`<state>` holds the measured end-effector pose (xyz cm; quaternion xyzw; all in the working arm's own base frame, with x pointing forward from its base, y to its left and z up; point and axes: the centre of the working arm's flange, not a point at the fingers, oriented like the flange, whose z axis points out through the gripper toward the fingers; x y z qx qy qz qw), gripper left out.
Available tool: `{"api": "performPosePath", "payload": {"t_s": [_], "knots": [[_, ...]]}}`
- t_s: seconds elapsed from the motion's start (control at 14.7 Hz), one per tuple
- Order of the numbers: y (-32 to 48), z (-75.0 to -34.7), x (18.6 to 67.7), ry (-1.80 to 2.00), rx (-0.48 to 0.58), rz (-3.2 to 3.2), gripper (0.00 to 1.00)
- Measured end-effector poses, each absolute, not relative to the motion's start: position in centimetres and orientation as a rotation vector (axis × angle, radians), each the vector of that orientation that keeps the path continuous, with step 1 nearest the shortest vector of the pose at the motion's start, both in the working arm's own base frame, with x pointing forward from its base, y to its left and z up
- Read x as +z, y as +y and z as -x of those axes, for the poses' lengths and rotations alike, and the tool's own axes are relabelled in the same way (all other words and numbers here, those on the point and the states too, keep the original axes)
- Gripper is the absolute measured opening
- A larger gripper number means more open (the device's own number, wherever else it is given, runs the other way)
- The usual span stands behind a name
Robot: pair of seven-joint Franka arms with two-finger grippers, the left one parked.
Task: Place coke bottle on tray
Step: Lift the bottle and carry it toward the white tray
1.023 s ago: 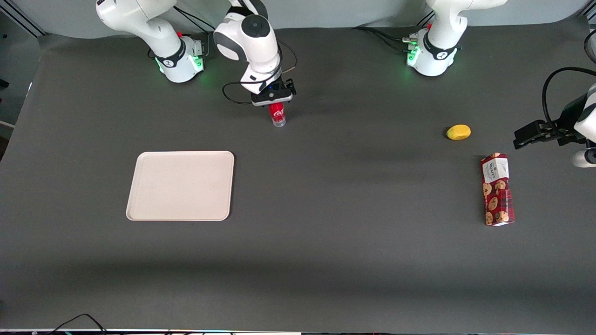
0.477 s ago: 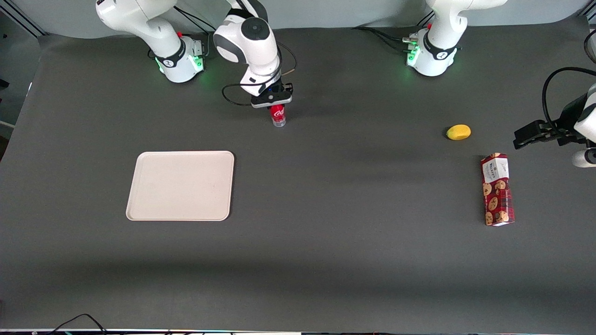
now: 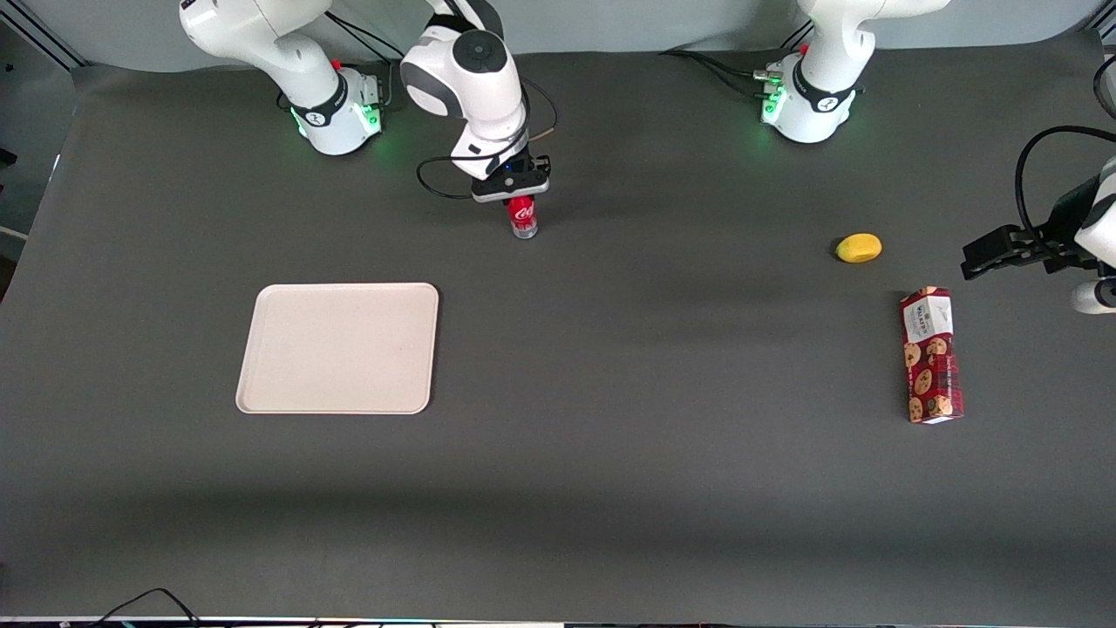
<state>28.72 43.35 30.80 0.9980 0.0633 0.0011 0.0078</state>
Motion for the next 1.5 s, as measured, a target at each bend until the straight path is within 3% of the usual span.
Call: {"api": "performPosePath", "payload": {"t_s": [0.2,0.48,0.68,0.95,1.23,1.5], "knots": [[44.9,-32.2,39.3,0.169,-0.040,-3.039,0.51],[42.8,-37.4,52.8,0.166,-0.018,-3.049,0.51],[39.9,-39.9,58.5,0.133,-0.046,-3.096,0.51],[33.4,-44.8,58.8,0.190,-0.057,-3.084,0.51],[18.6,-51.4,57.9,0.228,-0.053,-3.059,0.51],[5.2,-54.8,53.6,0.285,-0.010,-3.080,0.51]]}}
